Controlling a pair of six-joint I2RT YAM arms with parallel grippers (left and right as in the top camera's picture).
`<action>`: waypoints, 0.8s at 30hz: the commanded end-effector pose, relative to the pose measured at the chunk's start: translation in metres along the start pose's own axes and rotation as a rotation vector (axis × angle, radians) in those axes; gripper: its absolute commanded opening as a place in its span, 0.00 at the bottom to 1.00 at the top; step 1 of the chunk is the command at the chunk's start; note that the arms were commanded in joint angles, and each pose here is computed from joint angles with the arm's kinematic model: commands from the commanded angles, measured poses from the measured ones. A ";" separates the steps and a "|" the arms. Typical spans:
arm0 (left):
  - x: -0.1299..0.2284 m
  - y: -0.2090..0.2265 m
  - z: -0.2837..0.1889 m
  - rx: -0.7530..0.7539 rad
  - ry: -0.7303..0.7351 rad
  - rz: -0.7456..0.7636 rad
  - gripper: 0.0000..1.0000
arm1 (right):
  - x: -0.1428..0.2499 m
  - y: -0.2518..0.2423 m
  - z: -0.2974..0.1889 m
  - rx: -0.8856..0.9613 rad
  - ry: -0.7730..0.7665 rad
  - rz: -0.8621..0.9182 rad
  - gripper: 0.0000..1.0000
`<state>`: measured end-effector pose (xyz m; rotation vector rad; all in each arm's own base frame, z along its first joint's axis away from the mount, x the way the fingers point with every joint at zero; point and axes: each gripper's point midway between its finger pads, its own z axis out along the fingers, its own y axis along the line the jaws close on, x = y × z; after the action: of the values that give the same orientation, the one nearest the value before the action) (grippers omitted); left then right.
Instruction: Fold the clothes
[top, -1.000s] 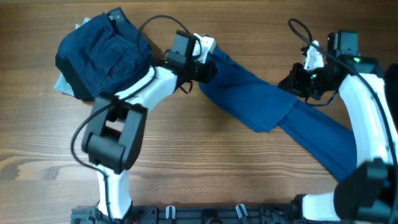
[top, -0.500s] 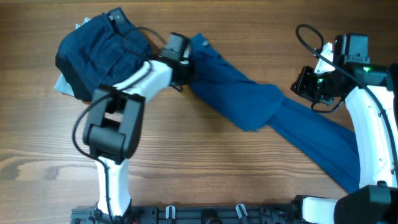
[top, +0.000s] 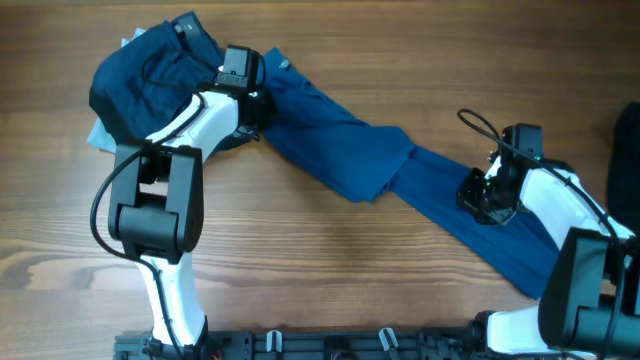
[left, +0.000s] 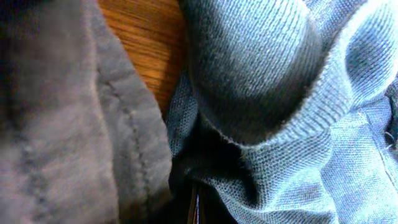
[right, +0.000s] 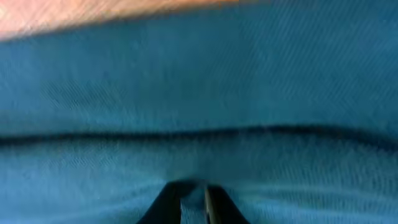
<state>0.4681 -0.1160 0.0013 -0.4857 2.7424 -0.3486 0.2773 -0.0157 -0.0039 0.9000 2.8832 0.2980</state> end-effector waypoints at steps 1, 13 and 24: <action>0.002 0.018 -0.003 -0.041 0.002 -0.011 0.04 | -0.003 -0.025 0.044 0.097 -0.013 0.091 0.13; 0.005 -0.044 -0.012 0.291 0.056 0.067 0.26 | -0.214 0.021 -0.002 -0.032 -0.369 -0.113 0.20; -0.002 -0.083 -0.134 0.403 -0.101 0.396 0.52 | -0.104 0.133 -0.106 -0.423 0.004 -0.371 0.66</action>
<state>0.4591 -0.1601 0.0993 -0.0651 2.5957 -0.7335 0.4320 -0.0418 0.1212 0.5130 2.6999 0.6675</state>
